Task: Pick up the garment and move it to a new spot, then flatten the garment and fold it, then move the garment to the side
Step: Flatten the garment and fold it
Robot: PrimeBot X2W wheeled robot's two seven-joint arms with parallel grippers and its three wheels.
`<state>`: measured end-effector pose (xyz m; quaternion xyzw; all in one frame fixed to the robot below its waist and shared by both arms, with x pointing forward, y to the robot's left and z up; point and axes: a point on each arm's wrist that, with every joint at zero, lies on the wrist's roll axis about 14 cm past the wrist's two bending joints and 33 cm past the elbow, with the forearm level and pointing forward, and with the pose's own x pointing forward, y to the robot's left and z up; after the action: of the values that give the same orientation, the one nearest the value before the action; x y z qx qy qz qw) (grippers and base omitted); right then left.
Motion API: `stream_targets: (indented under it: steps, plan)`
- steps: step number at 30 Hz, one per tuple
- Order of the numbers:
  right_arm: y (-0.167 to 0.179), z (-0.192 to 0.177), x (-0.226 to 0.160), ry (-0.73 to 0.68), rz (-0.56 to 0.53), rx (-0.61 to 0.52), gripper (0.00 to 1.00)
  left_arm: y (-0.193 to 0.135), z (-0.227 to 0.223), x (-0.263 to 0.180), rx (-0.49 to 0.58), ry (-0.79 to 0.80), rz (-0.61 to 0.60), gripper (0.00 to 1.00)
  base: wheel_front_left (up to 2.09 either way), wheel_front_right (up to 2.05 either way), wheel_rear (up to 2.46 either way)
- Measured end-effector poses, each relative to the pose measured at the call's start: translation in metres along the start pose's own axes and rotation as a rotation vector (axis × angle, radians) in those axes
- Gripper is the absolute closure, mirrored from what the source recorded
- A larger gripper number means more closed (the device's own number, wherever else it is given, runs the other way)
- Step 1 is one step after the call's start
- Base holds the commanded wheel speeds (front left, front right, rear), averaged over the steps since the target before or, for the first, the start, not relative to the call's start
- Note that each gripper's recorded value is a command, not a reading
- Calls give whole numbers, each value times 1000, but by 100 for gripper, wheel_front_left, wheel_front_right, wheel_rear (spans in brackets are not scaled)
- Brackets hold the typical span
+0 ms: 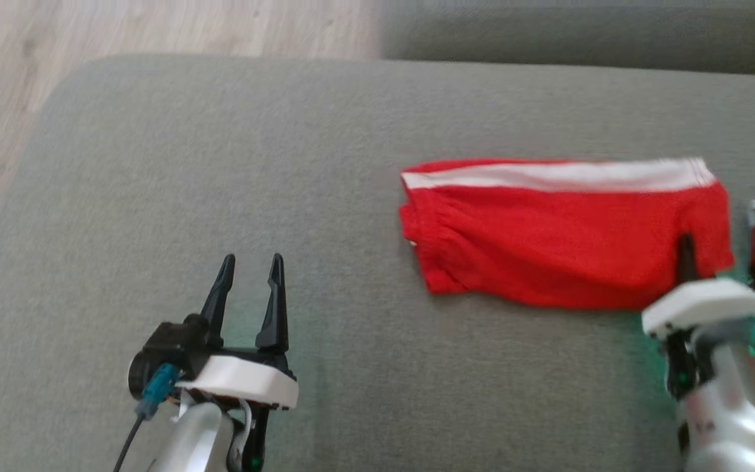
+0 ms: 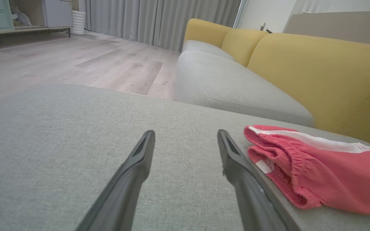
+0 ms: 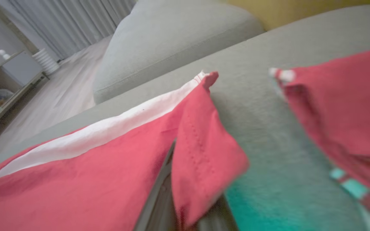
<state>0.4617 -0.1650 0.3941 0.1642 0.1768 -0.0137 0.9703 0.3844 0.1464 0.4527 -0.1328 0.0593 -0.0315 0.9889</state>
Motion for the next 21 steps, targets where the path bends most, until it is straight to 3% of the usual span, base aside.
stream_targets:
  steps: [8,21]
  plan:
    - [-38,12,-37,-103,-90,118,100,-18,-8,-5,5,18,-51,0,0,0,0]
    - [-8,21,-34,-155,-6,163,100,-17,-12,-9,22,33,-56,0,0,0,0]
